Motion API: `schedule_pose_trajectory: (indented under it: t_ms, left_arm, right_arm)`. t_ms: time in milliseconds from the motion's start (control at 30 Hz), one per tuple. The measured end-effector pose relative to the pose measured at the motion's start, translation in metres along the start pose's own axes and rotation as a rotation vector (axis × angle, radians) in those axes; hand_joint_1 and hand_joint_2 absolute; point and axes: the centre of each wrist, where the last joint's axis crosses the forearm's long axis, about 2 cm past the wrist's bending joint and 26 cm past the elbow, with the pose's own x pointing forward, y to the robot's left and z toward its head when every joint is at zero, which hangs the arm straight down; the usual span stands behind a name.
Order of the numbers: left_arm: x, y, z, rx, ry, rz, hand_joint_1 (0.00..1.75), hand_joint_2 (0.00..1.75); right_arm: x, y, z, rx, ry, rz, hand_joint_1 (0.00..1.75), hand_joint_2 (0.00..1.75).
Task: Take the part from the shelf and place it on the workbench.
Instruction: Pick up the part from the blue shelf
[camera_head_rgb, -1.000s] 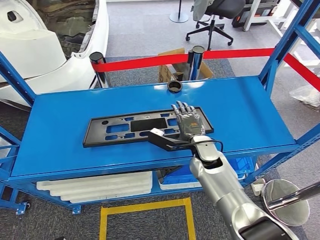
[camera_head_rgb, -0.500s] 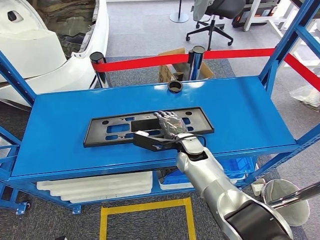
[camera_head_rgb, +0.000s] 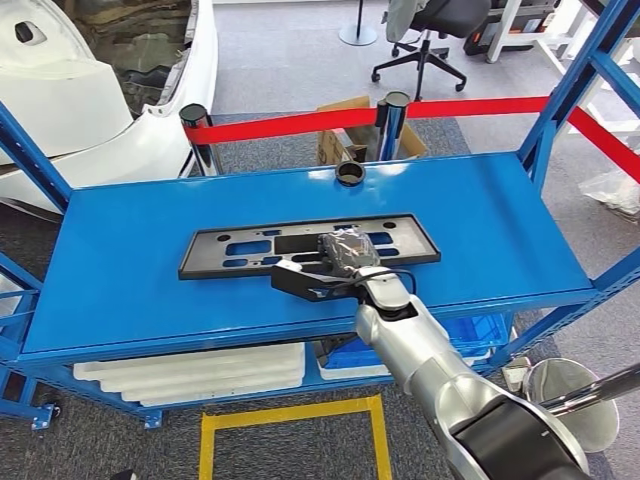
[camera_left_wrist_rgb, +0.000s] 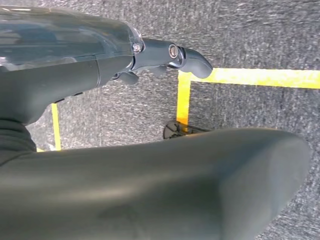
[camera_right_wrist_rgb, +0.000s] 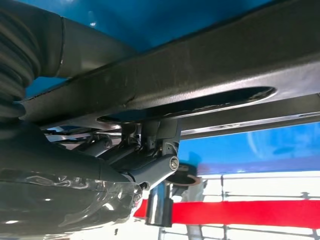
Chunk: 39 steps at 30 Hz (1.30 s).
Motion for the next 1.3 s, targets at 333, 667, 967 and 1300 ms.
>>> schedule_pose_trajectory:
  t_ms: [333,667,967,1300]
  left_arm:
    - [0.000,0.000,0.000,0.002,-0.038,-0.004,0.00,1.75]
    - [0.001,-0.001,0.000,0.001,-0.089,0.038,0.00,1.75]
    - [0.004,-0.001,-0.001,0.032,-0.193,0.192,0.00,1.75]
    - [0.002,0.003,-0.001,0.135,-0.162,0.131,0.00,1.75]
  right_arm:
    - [-0.003,-0.008,0.007,-0.101,-0.018,0.027,1.75,1.75]
    - [0.037,-0.094,0.025,-0.398,-0.246,-0.024,1.75,1.75]
    - [0.080,-0.129,0.071,-0.436,-0.766,-0.707,1.75,1.75]
    - [0.053,-0.086,0.102,-0.242,-1.115,-1.248,1.75,1.75]
